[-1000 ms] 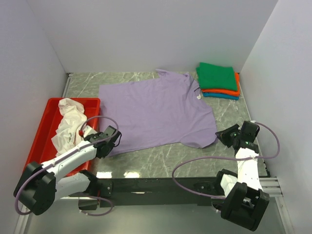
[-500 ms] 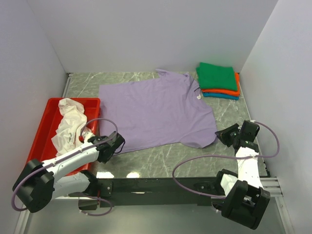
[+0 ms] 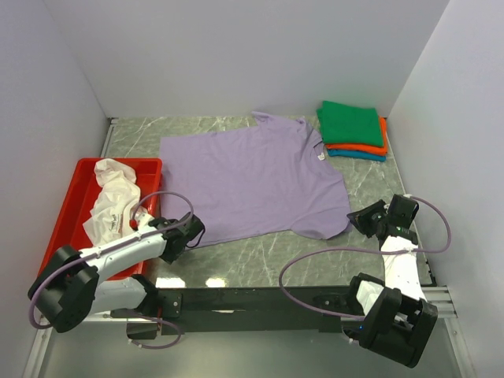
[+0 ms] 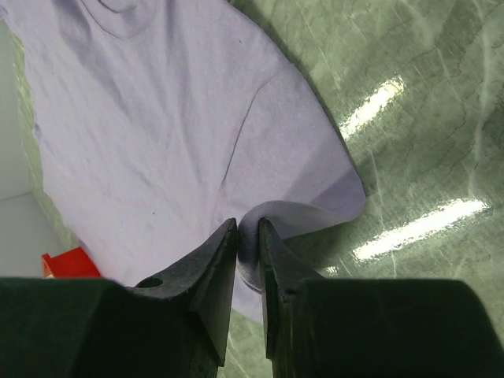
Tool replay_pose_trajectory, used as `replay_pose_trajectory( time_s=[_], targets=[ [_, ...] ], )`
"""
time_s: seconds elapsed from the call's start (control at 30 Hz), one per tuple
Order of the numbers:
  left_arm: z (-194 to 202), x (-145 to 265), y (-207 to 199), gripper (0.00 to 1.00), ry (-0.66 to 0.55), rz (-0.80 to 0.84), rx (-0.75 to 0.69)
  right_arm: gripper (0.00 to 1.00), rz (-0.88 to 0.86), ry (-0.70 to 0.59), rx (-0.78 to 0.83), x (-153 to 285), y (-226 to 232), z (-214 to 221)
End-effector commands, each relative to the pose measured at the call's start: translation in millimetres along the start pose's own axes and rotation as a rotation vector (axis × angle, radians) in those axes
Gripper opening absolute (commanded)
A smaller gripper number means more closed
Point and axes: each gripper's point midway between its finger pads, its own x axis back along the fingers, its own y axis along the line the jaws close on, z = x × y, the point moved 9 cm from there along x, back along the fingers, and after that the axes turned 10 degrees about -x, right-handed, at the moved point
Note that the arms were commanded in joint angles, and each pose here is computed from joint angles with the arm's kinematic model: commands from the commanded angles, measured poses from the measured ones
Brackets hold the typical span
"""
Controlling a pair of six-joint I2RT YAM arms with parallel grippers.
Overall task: Fold and stack the t-shirts
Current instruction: Fold the tshirt
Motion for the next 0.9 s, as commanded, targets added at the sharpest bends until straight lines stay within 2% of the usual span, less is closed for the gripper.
replay_pose_trajectory(
  time_s=[0.0, 0.1, 0.13, 0.17, 0.3, 0.6, 0.87],
  targets=[
    [-2, -2, -7, 0.41, -0.037, 0.021, 0.016, 0.25, -0.035, -0.027, 0.033, 0, 5, -6],
    [-6, -1, -8, 0.23, -0.064, 0.025, 0.009, 0.22, -0.035, -0.024, 0.034, 0, 6, -6],
    [-8, 1, -9, 0.07, -0.07, 0.025, 0.01, 0.21, -0.035, -0.024, 0.036, 0, 6, -6],
    [-10, 2, -8, 0.02, -0.08, 0.023, 0.008, 0.21, -0.034, -0.023, 0.037, 0, 6, -6],
    [-20, 17, -9, 0.01, -0.091, 0.055, 0.015, 0.19, -0.041, -0.026, 0.035, 4, 9, -7],
    [-45, 48, 5, 0.01, -0.121, 0.163, 0.084, 0.0, -0.01, -0.041, 0.019, 12, 10, -5],
    [-49, 54, 16, 0.01, -0.124, 0.159, 0.086, 0.0, 0.015, -0.161, 0.013, 37, 11, -4]
  ],
)
